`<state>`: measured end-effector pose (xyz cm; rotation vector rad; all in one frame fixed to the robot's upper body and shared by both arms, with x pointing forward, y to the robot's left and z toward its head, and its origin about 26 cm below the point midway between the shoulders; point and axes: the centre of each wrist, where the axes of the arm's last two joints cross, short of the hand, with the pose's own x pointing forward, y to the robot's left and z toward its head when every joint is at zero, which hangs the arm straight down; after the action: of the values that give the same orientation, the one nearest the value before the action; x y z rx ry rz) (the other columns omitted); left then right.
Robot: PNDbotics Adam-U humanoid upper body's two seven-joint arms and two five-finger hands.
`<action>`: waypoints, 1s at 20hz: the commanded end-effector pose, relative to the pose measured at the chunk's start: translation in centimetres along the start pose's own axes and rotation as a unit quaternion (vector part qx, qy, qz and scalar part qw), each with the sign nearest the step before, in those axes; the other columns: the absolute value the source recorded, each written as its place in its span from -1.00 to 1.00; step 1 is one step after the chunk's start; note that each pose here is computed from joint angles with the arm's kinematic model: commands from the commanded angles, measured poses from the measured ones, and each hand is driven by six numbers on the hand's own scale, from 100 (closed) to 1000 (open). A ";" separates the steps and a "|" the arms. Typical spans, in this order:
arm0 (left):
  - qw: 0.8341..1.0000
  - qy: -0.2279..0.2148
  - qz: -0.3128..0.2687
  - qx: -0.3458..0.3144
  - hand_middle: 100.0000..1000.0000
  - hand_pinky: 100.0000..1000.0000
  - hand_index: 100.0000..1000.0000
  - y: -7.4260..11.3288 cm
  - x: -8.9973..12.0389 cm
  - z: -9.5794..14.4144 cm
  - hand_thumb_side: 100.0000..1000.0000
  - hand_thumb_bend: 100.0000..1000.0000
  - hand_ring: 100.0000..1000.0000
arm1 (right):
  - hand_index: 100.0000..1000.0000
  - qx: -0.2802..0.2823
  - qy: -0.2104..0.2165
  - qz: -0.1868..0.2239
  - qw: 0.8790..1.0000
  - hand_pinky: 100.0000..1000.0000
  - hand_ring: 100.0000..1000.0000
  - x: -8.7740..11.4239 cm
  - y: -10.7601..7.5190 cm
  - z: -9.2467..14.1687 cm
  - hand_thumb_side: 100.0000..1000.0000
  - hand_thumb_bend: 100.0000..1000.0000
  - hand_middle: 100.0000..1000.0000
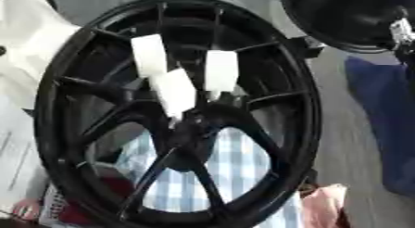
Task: Pull the pin out of the wheel hub.
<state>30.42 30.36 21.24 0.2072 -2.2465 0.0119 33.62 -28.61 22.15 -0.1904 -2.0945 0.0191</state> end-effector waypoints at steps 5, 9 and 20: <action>0.999 -0.031 -0.025 -0.021 0.43 0.45 0.51 0.4 1.6 -0.9 0.53 -0.98 0.54 | 0.28 0.000 -0.013 0.003 1.000 0.53 0.20 0.8 -0.3 -0.1 -0.26 -0.81 0.18; 0.987 -0.064 -0.113 -0.098 0.43 0.45 0.52 1.1 3.8 -2.2 0.41 -1.00 0.54 | 0.28 -0.001 -0.009 0.010 1.000 0.54 0.20 0.7 -0.6 0.1 -0.26 -0.80 0.18; 0.852 -0.068 -0.400 -0.330 0.44 0.46 0.59 1.3 9.7 -5.7 0.26 -0.84 0.52 | 0.28 0.003 0.016 0.027 1.000 0.53 0.19 -0.4 -1.0 0.6 -0.25 -0.80 0.18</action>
<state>29.23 30.72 31.17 0.6852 -2.0463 -1.1330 33.29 -29.18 20.81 -0.2140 -2.0418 0.0270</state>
